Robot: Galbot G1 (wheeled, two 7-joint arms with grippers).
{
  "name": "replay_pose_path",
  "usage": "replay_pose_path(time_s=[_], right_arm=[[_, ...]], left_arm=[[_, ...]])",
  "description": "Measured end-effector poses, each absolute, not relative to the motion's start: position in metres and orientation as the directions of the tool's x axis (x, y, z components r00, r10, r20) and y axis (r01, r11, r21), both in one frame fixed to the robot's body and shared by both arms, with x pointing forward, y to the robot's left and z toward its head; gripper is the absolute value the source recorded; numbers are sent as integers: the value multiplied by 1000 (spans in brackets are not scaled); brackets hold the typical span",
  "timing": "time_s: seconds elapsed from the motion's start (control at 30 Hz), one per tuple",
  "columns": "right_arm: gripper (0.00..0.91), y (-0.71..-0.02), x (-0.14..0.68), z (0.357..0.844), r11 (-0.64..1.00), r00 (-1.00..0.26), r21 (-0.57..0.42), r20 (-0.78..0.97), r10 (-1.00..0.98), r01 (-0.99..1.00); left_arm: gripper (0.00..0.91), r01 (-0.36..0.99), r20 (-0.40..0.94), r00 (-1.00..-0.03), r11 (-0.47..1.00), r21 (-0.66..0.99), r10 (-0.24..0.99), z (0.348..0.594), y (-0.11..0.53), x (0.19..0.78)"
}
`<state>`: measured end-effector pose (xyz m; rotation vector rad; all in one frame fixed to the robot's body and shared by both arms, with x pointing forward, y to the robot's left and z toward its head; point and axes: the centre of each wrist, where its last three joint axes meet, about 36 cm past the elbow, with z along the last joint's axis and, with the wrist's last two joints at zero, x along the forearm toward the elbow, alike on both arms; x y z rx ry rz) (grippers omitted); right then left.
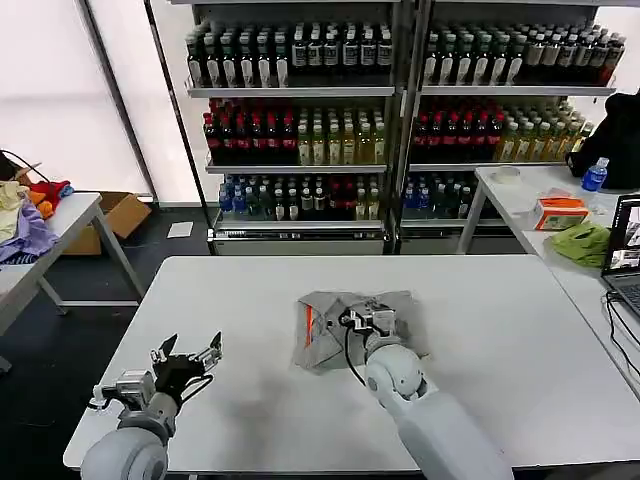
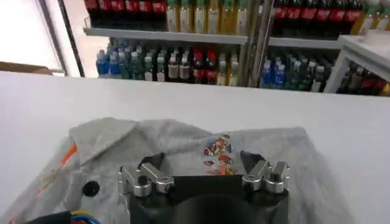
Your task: Fold and organize the clothes.
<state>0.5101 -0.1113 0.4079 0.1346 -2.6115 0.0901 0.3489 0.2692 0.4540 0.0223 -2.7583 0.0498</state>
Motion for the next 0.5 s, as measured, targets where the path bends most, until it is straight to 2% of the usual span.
replay_pose_path(time_s=[0.23,0.5], right_arm=[[907,-116,515,410,995,-859,3,506,-84,-95],[907,-135,503,438,995,-885,36,456,-95,-88]], left_arm=[[907,-18,376,-927,999,-32,-4,455,268,345],[907,-19,357,-934,999,-28,-8,460,271,347]])
